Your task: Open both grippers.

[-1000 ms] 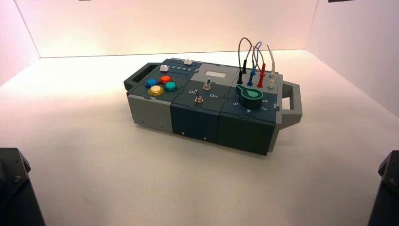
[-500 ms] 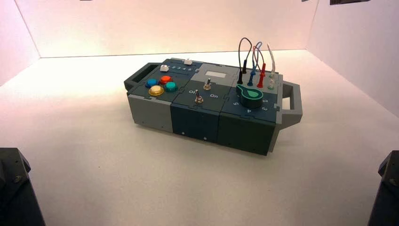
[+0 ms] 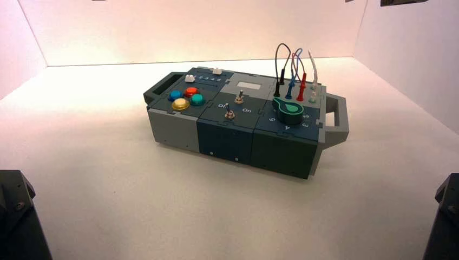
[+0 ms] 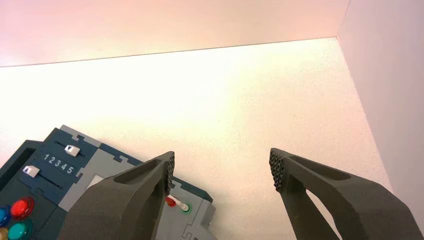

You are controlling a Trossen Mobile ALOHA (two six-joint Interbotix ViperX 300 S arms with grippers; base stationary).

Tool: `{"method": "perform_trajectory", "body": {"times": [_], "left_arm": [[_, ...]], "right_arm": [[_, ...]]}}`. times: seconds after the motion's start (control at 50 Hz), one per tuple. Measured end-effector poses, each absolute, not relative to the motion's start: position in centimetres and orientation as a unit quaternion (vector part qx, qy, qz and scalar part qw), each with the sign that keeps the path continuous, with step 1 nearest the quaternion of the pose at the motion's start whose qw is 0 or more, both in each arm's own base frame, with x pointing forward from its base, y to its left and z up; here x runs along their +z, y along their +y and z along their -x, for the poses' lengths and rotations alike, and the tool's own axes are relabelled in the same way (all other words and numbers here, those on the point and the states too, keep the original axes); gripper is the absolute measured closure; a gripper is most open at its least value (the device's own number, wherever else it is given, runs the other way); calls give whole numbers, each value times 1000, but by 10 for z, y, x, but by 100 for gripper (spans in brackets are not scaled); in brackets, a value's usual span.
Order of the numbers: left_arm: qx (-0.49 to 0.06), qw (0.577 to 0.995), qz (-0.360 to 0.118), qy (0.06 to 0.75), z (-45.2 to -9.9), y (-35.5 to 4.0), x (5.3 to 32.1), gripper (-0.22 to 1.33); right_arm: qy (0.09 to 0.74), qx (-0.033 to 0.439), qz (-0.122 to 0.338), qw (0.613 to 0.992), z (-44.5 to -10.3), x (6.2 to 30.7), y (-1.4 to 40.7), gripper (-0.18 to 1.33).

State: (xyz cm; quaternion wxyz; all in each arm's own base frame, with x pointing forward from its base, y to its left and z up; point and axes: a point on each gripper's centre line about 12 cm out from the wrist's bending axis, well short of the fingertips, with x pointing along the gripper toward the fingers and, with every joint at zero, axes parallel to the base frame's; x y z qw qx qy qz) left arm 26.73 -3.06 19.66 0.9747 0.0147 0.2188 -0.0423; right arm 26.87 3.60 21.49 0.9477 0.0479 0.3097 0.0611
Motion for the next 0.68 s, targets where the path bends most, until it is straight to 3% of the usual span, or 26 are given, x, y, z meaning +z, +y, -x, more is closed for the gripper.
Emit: {"method": "perform_trajectory", "body": {"times": [0.68], "left_arm": [[-43, 979, -14, 199, -265, -30, 207, -21]], "right_arm": [[313, 61, -48, 946, -269, 213, 36, -18]]}}
